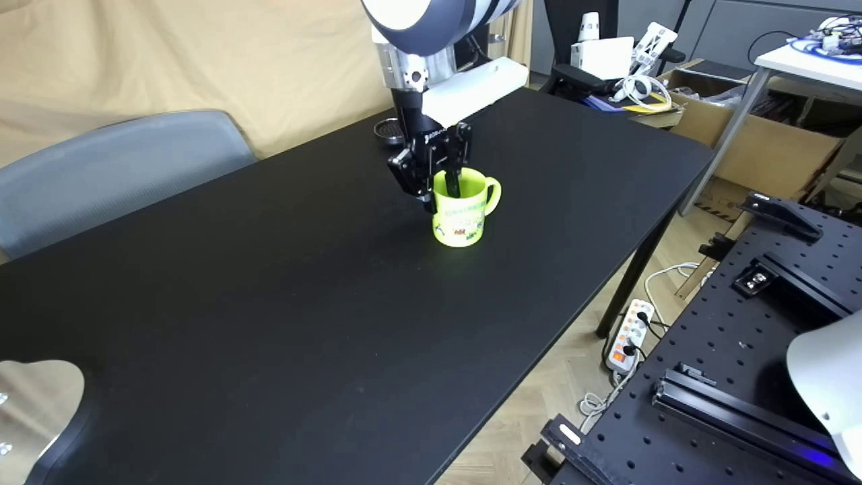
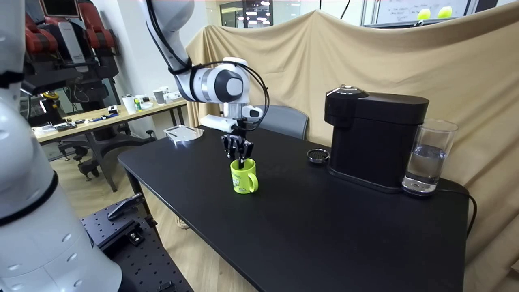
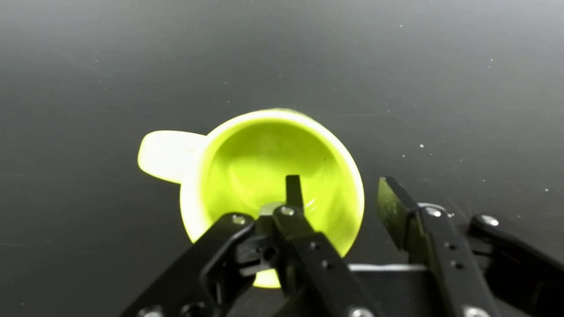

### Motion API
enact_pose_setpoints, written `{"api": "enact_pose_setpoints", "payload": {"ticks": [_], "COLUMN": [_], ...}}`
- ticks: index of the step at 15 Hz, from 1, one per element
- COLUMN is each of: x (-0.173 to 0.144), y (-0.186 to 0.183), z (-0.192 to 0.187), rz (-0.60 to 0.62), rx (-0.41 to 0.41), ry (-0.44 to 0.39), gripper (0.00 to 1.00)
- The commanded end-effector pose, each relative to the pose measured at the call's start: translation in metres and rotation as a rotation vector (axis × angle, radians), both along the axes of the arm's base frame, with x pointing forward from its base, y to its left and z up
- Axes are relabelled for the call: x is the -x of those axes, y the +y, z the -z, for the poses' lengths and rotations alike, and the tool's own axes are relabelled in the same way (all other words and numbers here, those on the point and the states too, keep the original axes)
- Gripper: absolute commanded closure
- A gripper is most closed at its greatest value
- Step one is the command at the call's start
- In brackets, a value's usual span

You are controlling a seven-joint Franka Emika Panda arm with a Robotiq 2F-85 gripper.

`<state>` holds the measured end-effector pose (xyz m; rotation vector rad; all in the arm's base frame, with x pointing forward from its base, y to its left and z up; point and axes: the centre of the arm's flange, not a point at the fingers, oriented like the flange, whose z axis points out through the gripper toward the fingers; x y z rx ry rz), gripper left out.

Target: Move the yellow mug to the left

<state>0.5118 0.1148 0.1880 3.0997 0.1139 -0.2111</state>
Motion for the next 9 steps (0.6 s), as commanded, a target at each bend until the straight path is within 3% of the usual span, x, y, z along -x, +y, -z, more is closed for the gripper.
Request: {"api": "enact_pose_setpoints", "payload": {"ticks": [1,4,9], "x": [0.003,0.004,0.006], "y": [-0.002,-0.002,-0.001], "z": [0.006,0.003,-0.006], "rz": [0.027,0.019,0.002], "rx": [0.009,0.004,-0.005], "ry": [0.007,0.005,-0.003], "gripper": [0.81,0.99,0.98]}}
